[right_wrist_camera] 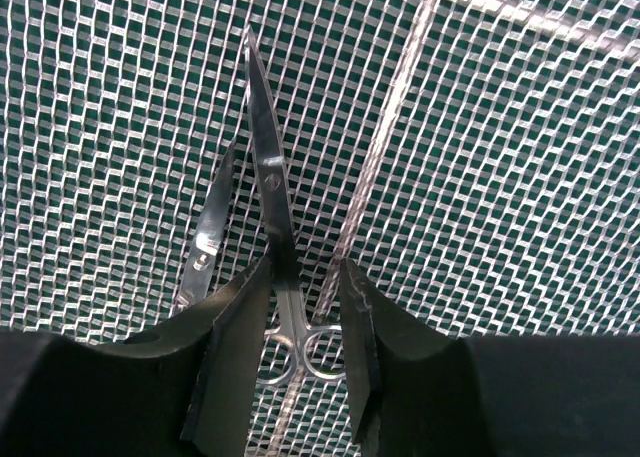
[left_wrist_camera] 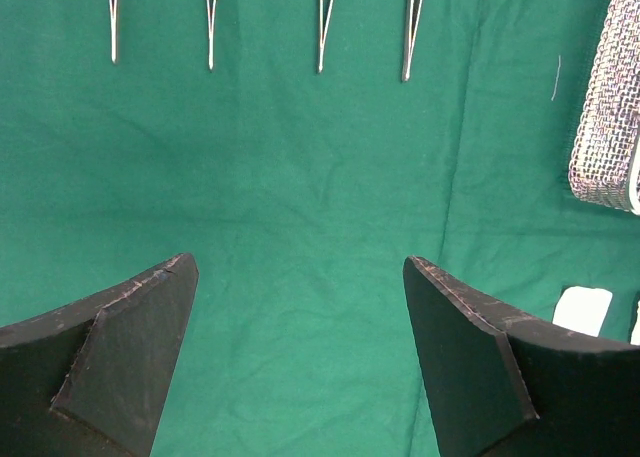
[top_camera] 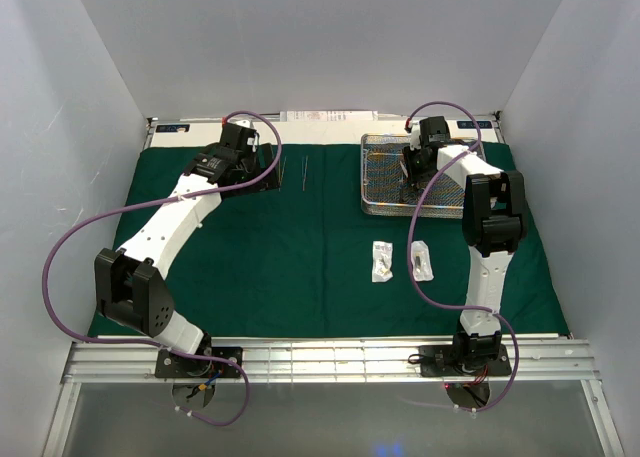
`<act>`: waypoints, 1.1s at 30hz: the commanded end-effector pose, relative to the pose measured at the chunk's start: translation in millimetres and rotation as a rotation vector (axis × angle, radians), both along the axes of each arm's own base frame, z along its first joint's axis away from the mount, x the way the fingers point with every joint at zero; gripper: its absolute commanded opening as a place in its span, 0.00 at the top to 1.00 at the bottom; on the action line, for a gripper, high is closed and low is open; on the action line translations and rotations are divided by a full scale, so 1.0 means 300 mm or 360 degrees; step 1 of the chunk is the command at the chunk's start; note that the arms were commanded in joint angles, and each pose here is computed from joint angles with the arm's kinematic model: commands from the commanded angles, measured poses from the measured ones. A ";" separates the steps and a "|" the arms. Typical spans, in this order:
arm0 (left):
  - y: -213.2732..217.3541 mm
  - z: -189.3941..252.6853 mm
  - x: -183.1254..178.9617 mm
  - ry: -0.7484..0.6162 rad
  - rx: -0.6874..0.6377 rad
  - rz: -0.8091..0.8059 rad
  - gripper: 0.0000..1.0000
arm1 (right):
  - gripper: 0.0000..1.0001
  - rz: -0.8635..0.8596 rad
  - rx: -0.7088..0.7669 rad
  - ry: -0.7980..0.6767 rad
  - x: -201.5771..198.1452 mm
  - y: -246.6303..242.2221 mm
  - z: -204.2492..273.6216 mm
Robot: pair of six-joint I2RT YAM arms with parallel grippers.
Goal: Open and lay out the surgical kit
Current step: Pick up the medical item from the container.
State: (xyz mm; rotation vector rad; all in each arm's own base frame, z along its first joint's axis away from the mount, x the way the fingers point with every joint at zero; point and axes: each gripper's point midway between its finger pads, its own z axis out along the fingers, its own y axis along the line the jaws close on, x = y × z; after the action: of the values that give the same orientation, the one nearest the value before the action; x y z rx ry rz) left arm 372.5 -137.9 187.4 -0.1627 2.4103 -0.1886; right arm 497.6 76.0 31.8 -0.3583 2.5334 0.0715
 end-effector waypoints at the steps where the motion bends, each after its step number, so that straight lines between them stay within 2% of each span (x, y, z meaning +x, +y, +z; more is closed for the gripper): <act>1: -0.011 0.000 0.005 -0.0011 -0.0040 -0.0005 0.05 | 0.60 0.0035 -0.0016 -0.0006 0.026 -0.002 -0.011; 5: -0.013 -0.007 0.003 0.0000 -0.0041 -0.0010 0.05 | 0.61 0.0042 -0.0024 0.0067 -0.006 -0.001 -0.060; 8: -0.014 -0.008 0.003 0.0003 -0.0042 -0.0011 0.06 | 0.66 0.0045 -0.0035 0.0120 -0.033 -0.006 -0.096; 9: -0.015 -0.010 0.003 0.0006 -0.0043 -0.0013 0.06 | 0.74 0.0049 -0.0040 0.0141 -0.044 -0.008 -0.107; 11: -0.016 -0.010 0.002 0.0007 -0.0045 -0.0015 0.06 | 0.81 0.0055 -0.0047 0.0164 -0.057 -0.011 -0.123; 12: -0.016 -0.010 0.002 0.0007 -0.0045 -0.0015 0.06 | 0.90 0.0060 -0.0051 0.0171 -0.061 -0.012 -0.127; 13: -0.017 -0.012 0.001 0.0010 -0.0047 -0.0014 0.06 | 0.92 0.0060 -0.0051 0.0173 -0.062 -0.012 -0.128; 17: -0.019 -0.016 0.000 0.0017 -0.0052 -0.0017 0.06 | 0.92 0.0053 -0.0043 0.0133 -0.043 -0.011 -0.095; 27: -0.017 -0.010 -0.002 0.0007 -0.0059 -0.0007 0.06 | 0.92 -0.0051 -0.0064 -0.0215 0.078 -0.032 0.192; 33: -0.020 -0.010 -0.008 0.0007 -0.0074 -0.0010 0.06 | 0.92 -0.0096 -0.0033 -0.0299 0.089 -0.029 0.263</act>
State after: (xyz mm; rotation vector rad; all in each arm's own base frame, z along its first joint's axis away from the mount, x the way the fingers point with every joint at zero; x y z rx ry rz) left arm 370.7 -142.5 180.2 -0.1695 2.4303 -0.2171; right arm 505.2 68.8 54.0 -0.3360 2.4963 0.0071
